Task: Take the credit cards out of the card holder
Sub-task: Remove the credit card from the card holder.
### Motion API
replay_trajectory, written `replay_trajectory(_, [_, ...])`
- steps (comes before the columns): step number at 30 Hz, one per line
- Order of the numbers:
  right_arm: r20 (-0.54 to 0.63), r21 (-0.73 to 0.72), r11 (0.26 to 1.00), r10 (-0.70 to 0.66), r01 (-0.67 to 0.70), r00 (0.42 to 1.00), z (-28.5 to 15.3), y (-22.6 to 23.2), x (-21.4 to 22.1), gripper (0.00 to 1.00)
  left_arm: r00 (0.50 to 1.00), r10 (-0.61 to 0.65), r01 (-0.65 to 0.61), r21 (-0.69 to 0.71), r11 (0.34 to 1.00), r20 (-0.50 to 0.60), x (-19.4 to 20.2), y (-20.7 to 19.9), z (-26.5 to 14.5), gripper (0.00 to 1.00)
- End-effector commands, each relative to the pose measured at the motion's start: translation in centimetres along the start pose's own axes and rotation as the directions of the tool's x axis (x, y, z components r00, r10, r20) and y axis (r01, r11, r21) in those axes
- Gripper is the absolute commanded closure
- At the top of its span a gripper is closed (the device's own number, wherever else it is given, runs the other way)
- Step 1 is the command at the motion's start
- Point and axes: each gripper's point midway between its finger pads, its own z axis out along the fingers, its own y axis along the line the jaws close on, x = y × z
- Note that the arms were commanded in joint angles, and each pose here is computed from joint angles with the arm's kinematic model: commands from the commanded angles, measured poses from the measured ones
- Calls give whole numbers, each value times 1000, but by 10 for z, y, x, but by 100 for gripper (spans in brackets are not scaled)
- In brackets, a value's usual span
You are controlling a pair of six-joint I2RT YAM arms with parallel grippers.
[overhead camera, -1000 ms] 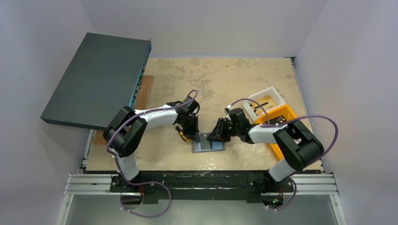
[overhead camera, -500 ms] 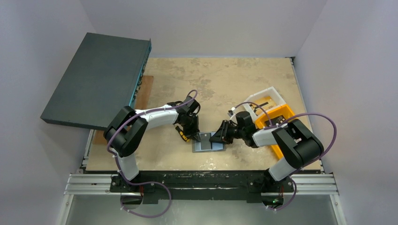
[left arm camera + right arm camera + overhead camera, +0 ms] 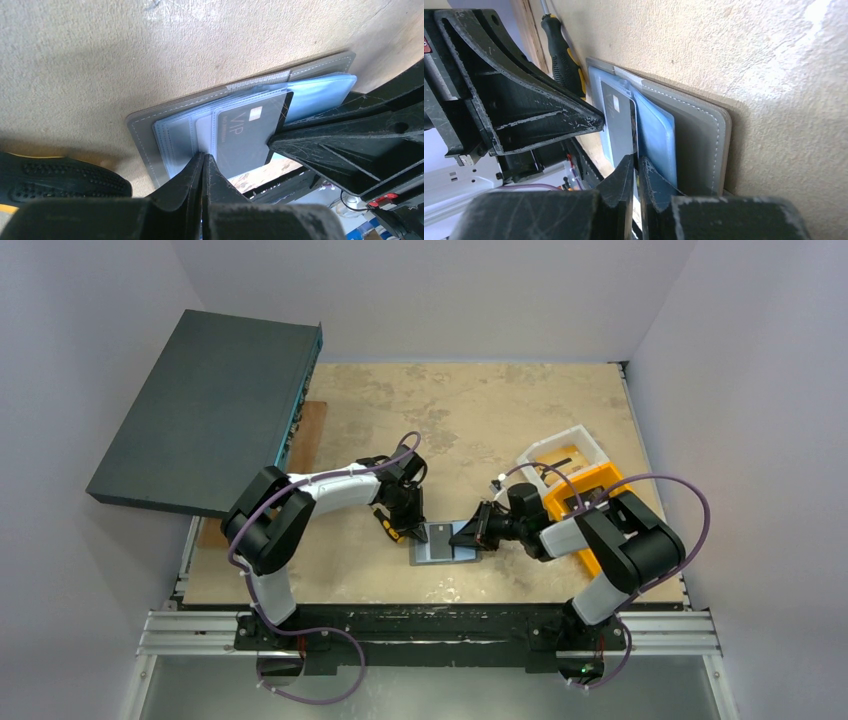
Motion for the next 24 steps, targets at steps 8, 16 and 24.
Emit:
replay_trajectory(8, [35, 2, 1000, -7, 7, 999, -8, -1, -5, 99, 999, -24, 28, -169, 985, 26, -2, 37, 12, 100])
replay_trajectory(16, [39, 15, 1000, -18, 17, 999, -9, -3, -8, 85, 999, -18, 22, -166, 986, 27, -3, 37, 12, 100])
replay_trajectory(24, [22, -20, 1000, -9, 9, 1000, -4, 0, -7, 84, 999, -14, 19, -163, 986, 28, -4, 35, 11, 100])
